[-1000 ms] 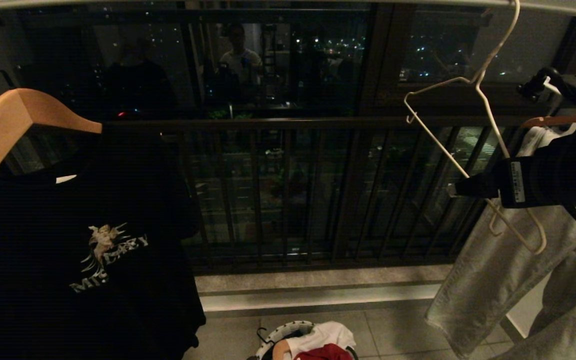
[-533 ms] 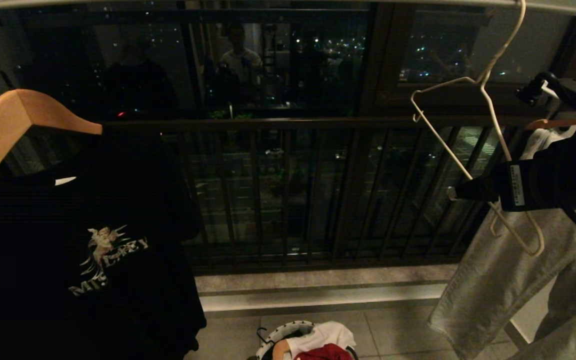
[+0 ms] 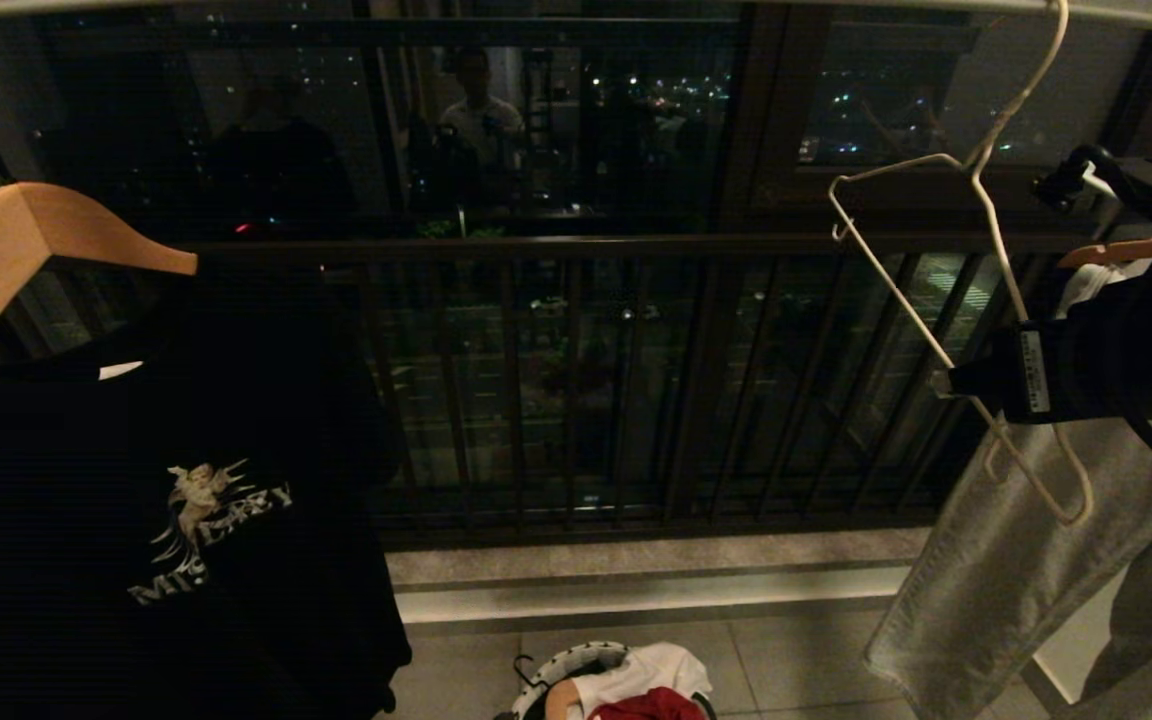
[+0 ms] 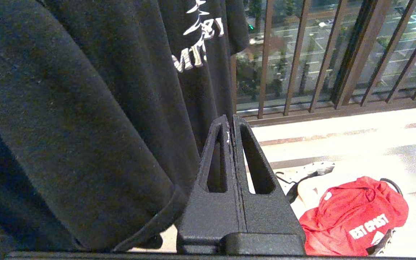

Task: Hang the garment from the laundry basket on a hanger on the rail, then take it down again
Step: Pick up the clothes rack on the clothesline

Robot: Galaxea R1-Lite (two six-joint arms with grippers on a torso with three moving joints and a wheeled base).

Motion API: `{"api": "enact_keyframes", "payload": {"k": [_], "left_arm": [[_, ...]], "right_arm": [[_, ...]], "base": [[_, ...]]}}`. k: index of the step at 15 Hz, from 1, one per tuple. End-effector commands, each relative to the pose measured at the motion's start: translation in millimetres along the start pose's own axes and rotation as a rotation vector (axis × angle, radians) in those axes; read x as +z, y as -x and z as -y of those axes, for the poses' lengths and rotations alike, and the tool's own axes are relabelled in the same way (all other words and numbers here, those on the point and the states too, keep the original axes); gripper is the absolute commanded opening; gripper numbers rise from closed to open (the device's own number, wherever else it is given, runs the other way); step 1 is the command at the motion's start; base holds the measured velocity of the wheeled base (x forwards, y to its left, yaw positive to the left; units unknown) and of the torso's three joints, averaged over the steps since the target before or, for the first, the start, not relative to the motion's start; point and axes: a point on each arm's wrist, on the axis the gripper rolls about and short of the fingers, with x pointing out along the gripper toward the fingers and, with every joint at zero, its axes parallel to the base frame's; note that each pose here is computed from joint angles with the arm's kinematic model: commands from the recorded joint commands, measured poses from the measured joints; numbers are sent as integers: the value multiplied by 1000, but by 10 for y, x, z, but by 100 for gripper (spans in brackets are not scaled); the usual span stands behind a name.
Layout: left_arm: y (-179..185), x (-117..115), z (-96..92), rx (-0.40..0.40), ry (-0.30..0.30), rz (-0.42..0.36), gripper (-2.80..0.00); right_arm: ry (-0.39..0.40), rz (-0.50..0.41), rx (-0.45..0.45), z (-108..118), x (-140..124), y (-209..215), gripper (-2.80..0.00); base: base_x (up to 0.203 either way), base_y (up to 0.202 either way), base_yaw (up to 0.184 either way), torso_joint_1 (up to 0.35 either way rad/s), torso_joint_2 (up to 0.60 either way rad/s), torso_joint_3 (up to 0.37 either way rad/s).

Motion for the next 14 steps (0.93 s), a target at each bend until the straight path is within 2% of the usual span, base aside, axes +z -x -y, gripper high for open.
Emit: {"api": "enact_keyframes", "payload": {"k": [1, 8, 14], "left_arm": [[0, -1, 0, 0, -1, 0, -280], [0, -1, 0, 0, -1, 0, -280], [-1, 0, 0, 0, -1, -1, -280]], "right_arm": [[1, -5, -3, 1, -9, 0, -280], [30, 7, 0, 29, -34, 70, -280], [24, 35, 6, 65, -39, 181, -280]], "base": [[0, 0, 0, 0, 0, 0], [0, 0, 0, 0, 0, 0], [0, 0, 0, 0, 0, 0]]}}
